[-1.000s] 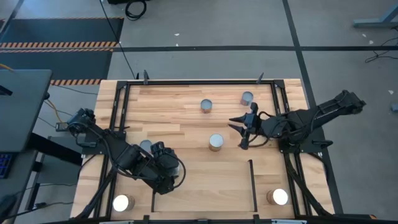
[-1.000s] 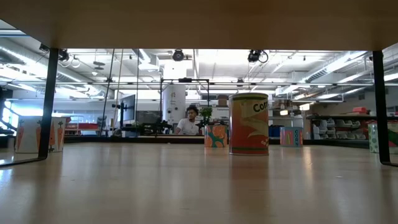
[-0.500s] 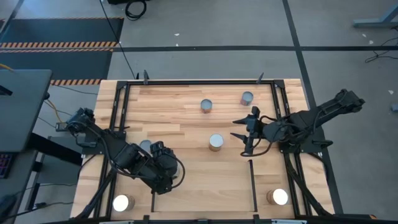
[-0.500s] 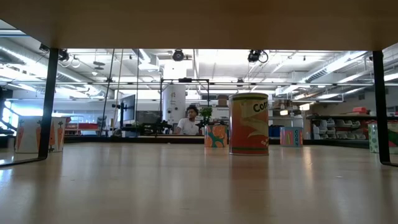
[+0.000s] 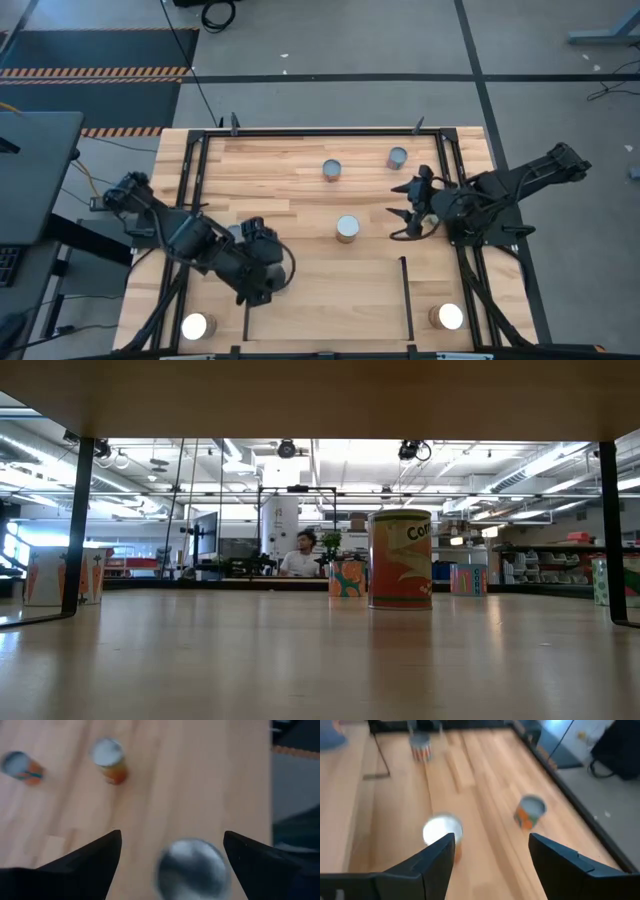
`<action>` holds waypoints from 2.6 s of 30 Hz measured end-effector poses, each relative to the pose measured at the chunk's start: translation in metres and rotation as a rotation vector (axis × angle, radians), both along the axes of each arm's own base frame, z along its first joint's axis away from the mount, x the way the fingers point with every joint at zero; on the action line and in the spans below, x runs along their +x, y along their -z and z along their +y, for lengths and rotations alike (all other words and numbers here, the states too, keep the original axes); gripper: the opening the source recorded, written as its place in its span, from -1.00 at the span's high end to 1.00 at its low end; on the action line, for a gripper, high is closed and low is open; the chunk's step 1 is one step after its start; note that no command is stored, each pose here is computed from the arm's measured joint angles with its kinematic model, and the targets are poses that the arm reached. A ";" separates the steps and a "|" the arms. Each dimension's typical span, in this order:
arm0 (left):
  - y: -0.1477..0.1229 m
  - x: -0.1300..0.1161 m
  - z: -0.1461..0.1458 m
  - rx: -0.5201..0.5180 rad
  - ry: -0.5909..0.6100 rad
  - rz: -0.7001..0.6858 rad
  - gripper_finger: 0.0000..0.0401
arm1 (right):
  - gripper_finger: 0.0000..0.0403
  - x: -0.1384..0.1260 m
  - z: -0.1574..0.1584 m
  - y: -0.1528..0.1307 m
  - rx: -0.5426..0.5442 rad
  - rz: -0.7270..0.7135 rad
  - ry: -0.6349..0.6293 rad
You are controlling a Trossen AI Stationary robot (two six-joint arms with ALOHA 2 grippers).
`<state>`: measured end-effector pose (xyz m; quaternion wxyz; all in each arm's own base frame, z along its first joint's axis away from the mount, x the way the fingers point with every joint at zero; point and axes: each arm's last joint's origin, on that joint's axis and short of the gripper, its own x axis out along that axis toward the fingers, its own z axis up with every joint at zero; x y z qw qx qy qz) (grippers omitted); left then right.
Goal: Pick and place cans onto a shelf
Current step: Put the canned peaches on the shelf aligned with the other canned peaches
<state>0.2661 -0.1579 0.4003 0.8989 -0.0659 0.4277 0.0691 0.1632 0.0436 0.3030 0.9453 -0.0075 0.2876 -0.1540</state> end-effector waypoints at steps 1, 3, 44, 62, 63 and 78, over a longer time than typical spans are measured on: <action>-0.003 0.000 0.003 0.012 -0.015 -0.004 -0.78 | -0.30 -0.001 0.000 0.001 0.007 0.016 -0.012; -0.010 0.000 0.010 0.034 -0.041 -0.035 -0.78 | -0.30 -0.003 0.003 0.003 0.029 0.052 -0.059; 0.050 -0.147 0.155 0.150 -0.296 -0.137 -0.67 | -0.97 0.188 -0.048 0.015 0.062 0.386 -0.218; 0.020 -0.146 0.141 -0.211 -0.084 0.057 -0.66 | -0.94 0.199 -0.087 -0.006 -0.006 0.344 -0.048; 0.017 -0.144 0.135 -0.229 -0.062 0.086 -0.66 | -0.94 0.196 -0.087 -0.009 0.000 0.343 -0.044; 0.027 -0.139 -0.012 -0.393 0.372 0.405 -0.66 | -0.86 0.157 -0.056 -0.022 0.188 0.486 -0.031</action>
